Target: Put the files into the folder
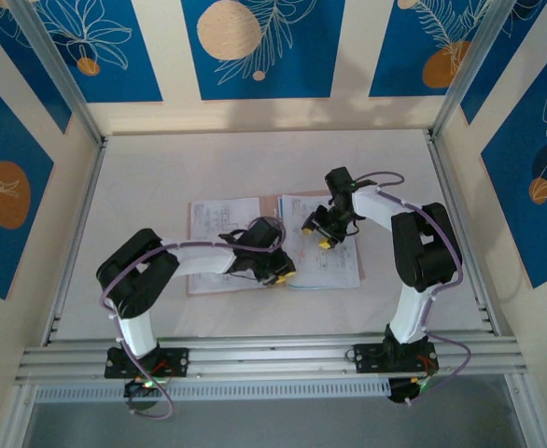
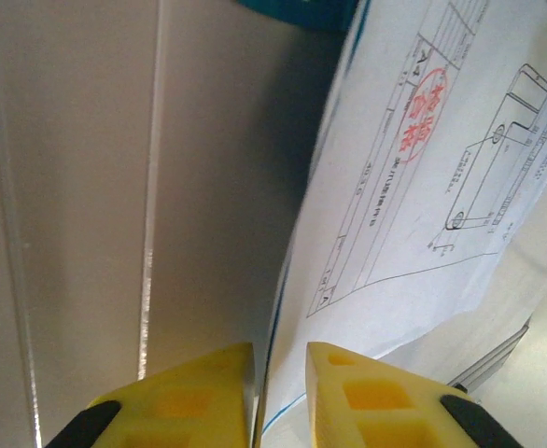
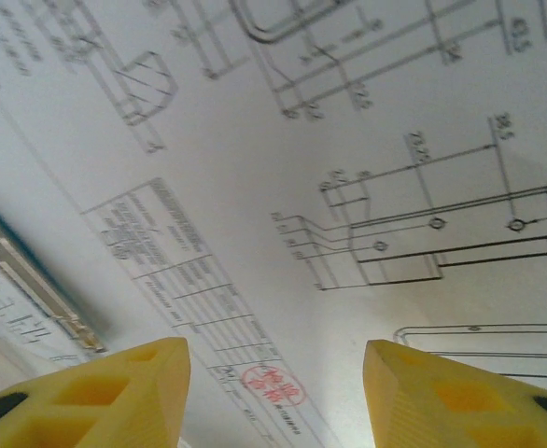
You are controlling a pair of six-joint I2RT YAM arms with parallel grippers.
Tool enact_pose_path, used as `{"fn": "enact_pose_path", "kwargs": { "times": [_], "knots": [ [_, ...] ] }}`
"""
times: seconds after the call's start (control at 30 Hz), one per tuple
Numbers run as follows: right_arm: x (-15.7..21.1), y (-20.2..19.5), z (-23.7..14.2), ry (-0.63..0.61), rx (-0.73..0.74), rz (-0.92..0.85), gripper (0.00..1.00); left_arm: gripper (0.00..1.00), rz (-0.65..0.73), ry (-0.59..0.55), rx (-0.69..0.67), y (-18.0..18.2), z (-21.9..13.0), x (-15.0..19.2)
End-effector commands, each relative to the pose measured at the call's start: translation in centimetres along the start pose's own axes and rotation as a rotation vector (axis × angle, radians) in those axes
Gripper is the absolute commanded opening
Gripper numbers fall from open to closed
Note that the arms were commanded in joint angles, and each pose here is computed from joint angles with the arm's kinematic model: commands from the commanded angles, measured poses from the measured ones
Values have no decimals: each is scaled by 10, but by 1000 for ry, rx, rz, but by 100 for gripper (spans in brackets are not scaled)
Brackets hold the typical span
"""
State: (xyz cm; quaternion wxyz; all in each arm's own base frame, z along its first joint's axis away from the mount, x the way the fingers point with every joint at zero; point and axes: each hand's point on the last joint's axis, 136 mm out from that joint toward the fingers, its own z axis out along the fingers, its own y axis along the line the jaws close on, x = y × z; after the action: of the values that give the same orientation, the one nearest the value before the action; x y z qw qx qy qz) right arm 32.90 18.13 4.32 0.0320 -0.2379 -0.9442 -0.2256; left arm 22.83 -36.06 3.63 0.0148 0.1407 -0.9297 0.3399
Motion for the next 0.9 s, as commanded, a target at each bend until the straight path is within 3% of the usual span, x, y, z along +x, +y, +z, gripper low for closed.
{"fn": "enact_pose_path", "kwargs": {
  "times": [0.0, 0.4, 0.87],
  "knots": [
    [-2, 12, -16, -20, -17, -13, 53, 22, 2, 16, 1, -4, 2, -1],
    [-18, 22, 9, -7, 11, 18, 53, 21, -5, 22, -2, -3, 9, -3],
    [-11, 16, 36, 58, 62, -9, 52, 33, -2, 14, -17, 0, 4, -2]
  ]
}}
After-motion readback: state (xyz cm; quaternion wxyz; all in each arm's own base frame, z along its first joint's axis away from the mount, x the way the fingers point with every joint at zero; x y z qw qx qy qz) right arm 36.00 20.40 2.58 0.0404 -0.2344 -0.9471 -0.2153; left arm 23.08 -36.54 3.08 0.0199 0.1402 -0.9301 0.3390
